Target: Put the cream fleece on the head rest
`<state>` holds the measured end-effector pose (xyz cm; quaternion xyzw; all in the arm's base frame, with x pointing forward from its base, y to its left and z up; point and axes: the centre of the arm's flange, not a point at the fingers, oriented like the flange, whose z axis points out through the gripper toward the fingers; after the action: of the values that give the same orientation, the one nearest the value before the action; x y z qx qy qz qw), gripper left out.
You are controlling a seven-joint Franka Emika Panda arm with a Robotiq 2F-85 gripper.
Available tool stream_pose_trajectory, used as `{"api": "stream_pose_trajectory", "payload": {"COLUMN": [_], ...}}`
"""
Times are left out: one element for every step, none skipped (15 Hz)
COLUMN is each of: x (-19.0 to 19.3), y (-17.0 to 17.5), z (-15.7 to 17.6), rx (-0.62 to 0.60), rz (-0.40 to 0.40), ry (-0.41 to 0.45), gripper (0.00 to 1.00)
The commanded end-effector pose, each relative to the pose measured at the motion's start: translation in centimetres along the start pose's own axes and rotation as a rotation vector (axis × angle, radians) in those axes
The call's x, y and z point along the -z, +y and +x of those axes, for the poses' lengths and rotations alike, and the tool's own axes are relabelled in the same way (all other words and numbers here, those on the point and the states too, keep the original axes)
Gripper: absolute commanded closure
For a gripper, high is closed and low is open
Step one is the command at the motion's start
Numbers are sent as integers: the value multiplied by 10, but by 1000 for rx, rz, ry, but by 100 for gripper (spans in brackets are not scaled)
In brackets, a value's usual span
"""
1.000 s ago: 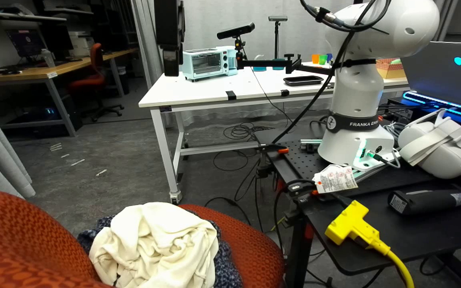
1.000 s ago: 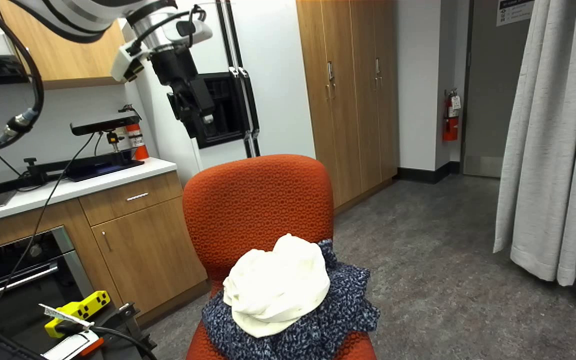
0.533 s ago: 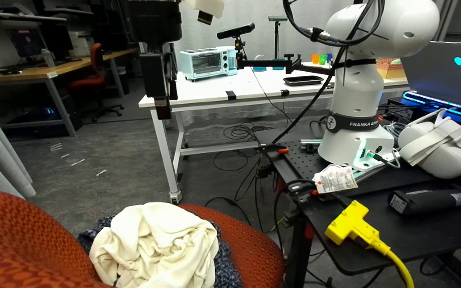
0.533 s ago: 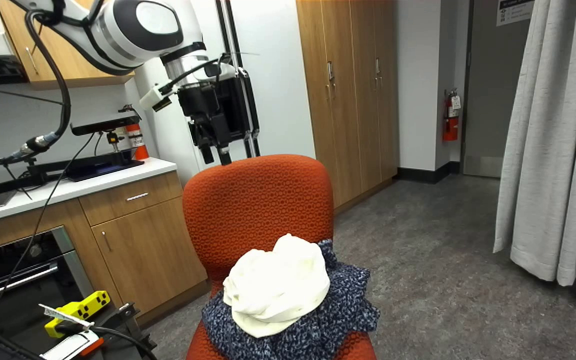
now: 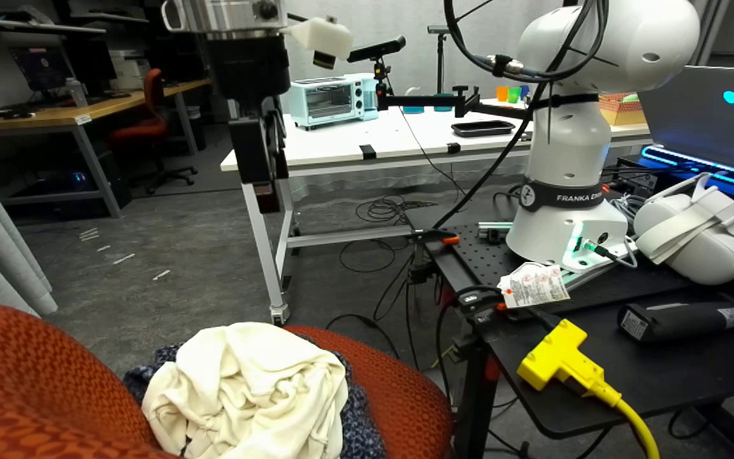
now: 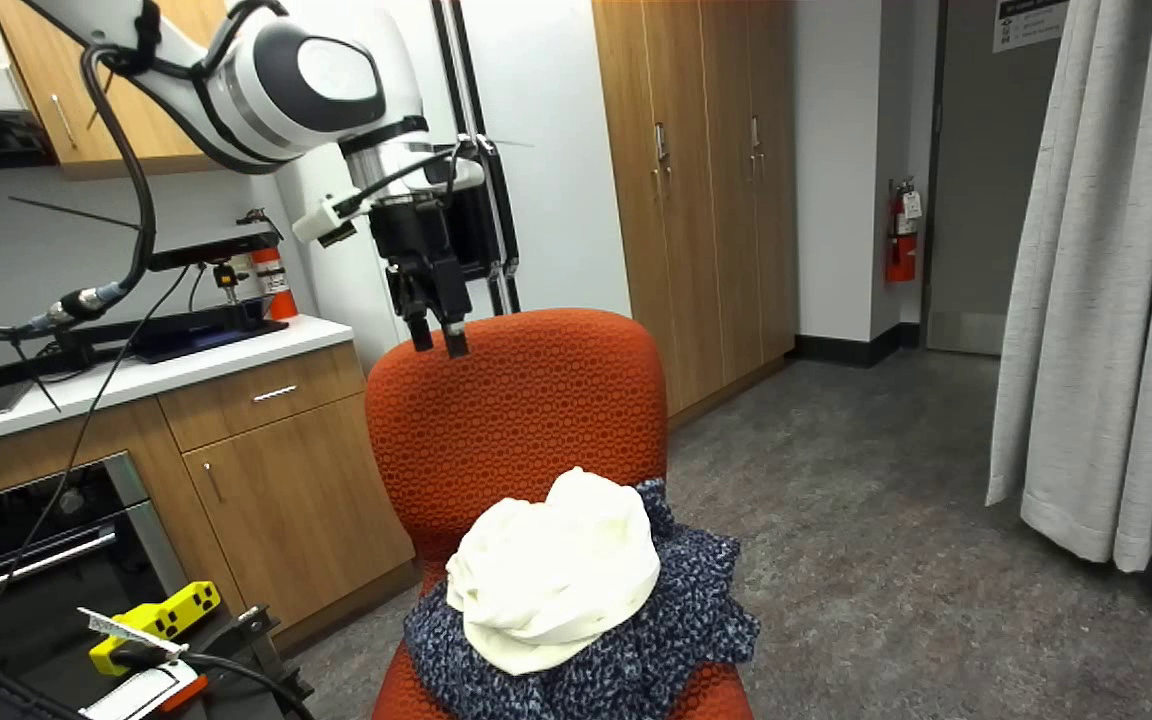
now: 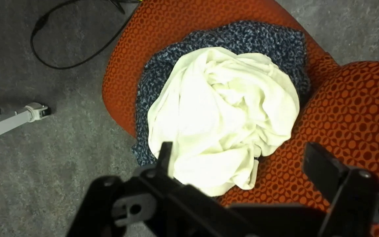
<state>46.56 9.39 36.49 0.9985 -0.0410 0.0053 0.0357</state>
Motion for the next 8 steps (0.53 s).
{"api": "stream_pose_trajectory", "payload": {"x": [-56,-70,-88,-103,-119,-134,-149,-162], "y": [-3,-3,-4,-4,-5,-5,-6,-6], "z": [30,36,43,49,55,61,69,76], "rx": [-9,-14,-29,-42,-54,-67,-82,-94], "rz": [-9,-5,5,12,22,27,31,36], "ry": [-31,-40,-53,-62,-68,-72,-75,-79], "gripper": [0,0,0,0,0,0,0,0]}}
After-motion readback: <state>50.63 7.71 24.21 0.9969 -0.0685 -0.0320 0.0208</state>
